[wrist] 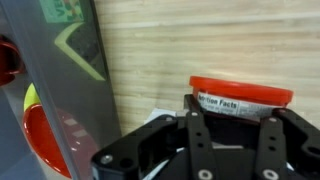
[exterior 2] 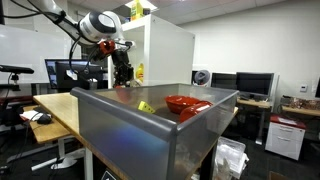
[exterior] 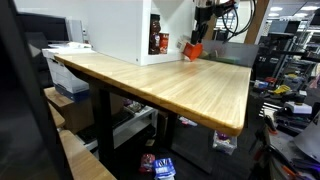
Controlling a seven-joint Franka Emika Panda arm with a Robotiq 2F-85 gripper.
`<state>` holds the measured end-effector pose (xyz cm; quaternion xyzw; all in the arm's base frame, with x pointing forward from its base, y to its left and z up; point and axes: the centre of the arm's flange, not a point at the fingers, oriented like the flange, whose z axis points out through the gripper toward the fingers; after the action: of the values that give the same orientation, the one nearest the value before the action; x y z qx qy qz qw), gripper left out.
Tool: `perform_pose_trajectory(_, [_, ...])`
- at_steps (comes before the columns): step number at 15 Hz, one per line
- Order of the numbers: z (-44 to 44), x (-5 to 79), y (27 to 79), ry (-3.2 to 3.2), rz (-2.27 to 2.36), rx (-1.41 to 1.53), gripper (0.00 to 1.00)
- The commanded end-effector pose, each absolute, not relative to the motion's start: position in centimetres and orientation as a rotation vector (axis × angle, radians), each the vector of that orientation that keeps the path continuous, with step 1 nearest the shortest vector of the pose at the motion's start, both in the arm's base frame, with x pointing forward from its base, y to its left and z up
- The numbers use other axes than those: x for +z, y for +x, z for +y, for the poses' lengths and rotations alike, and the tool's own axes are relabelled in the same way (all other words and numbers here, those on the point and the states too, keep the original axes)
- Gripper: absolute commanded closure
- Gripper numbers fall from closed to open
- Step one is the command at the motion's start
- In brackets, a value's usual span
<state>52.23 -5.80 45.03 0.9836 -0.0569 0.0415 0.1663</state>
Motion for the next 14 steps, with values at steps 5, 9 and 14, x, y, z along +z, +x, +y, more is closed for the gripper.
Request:
perform_pose_trajectory(5, [-5.8, 44.4, 50.3, 2.799, -0.015, -0.093, 1.0])
perform_pose_trajectory(9, [-5.6, 44.0, 49.4, 2.79, 0.087, -0.217, 1.0])
perform_pose_trajectory(14, [-5.3, 43.9, 48.5, 2.767, 0.223, -0.36, 1.0])
